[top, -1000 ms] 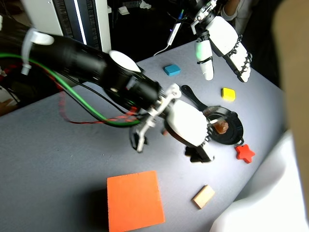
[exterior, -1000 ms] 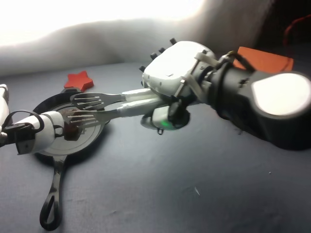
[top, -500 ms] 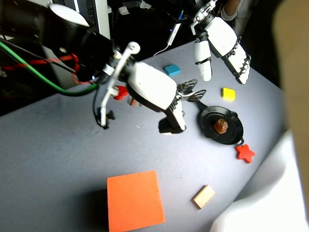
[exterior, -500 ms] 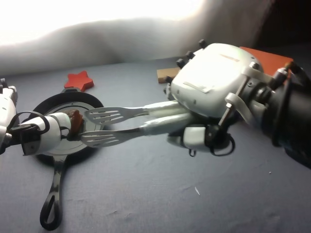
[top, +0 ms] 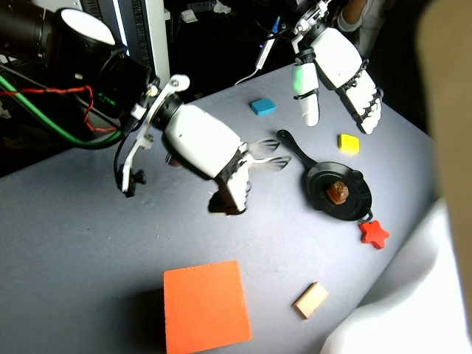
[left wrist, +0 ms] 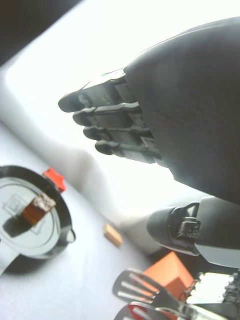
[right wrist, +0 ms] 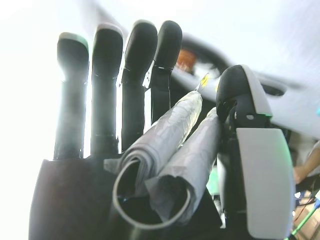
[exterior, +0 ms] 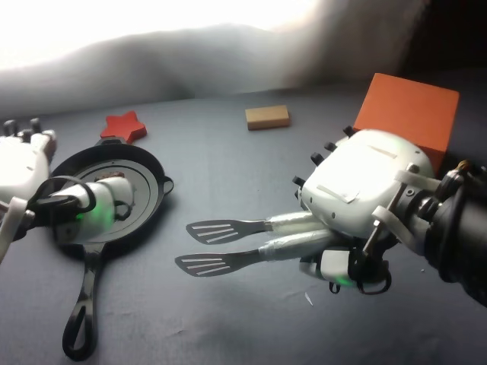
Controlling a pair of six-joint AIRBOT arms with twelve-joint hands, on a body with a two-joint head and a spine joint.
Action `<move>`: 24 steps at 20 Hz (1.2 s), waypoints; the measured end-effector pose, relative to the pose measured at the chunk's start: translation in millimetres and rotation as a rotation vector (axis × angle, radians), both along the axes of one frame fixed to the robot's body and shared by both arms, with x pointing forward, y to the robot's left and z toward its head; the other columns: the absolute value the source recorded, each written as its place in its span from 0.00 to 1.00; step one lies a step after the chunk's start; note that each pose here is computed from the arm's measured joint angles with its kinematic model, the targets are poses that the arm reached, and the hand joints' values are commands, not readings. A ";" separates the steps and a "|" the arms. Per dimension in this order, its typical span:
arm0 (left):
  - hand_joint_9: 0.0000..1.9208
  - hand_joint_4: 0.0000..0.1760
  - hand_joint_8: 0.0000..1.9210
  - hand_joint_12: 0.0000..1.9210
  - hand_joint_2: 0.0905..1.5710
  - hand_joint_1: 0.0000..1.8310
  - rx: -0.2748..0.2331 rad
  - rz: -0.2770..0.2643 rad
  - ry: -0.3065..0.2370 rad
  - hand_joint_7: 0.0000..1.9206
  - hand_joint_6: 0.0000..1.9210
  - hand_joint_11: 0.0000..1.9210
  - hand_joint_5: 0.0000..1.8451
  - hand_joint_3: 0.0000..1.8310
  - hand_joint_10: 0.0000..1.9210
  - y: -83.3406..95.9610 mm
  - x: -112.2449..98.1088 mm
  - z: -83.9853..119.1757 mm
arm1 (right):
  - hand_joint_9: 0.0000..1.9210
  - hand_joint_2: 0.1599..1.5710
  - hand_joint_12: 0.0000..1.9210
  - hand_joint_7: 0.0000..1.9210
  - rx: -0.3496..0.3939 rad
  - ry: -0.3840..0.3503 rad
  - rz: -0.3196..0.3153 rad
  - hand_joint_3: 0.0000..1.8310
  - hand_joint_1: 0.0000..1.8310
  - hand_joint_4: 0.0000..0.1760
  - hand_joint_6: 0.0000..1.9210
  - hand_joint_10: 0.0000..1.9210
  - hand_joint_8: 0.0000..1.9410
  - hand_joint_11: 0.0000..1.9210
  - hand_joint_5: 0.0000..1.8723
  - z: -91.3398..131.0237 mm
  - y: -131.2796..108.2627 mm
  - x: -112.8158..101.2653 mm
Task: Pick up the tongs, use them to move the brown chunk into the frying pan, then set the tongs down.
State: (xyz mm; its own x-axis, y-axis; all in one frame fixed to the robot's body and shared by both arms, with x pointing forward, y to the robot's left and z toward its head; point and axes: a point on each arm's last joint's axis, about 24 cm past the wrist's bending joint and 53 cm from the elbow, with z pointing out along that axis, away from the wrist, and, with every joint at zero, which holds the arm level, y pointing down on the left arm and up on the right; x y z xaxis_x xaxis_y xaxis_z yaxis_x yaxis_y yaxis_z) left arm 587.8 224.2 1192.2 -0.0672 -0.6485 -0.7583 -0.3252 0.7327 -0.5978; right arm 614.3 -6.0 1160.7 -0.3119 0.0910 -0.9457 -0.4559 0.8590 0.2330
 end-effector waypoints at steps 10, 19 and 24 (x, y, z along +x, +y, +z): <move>0.01 0.00 0.00 0.07 0.80 0.00 -0.042 -0.449 -0.107 0.02 0.00 0.00 0.01 0.00 0.00 -92.4 27.6 26.1 | 0.19 0.75 0.65 0.23 -0.038 -0.063 0.062 0.00 0.04 0.00 0.00 0.13 0.00 0.01 0.17 -27.2 16.7 6.8; 0.01 0.00 0.00 0.08 0.80 0.00 -0.011 -0.352 -0.092 0.01 0.00 0.00 0.00 0.00 0.00 -76.0 21.3 25.4 | 0.05 0.63 0.12 0.07 -0.079 -0.053 0.092 0.00 0.07 0.00 0.00 0.00 0.00 0.00 0.05 -48.2 13.5 -2.5; 0.02 0.00 0.00 0.10 0.79 0.00 0.023 -0.392 -0.128 0.03 0.00 0.00 0.03 0.00 0.00 -86.4 16.1 34.1 | 0.07 0.61 0.17 0.09 -0.084 -0.045 0.102 0.00 0.06 0.00 0.00 0.01 0.00 0.00 0.05 -45.6 7.7 -18.0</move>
State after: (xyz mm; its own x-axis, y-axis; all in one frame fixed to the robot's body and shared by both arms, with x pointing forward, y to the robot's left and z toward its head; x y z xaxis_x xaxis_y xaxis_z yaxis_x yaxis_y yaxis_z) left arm 603.9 137.8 1226.2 -0.2094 -0.5753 -0.7907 0.0569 0.8001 -0.5972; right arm 596.3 1.7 1115.1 -0.2721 -0.0193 -0.9621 -0.5506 0.8231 0.1392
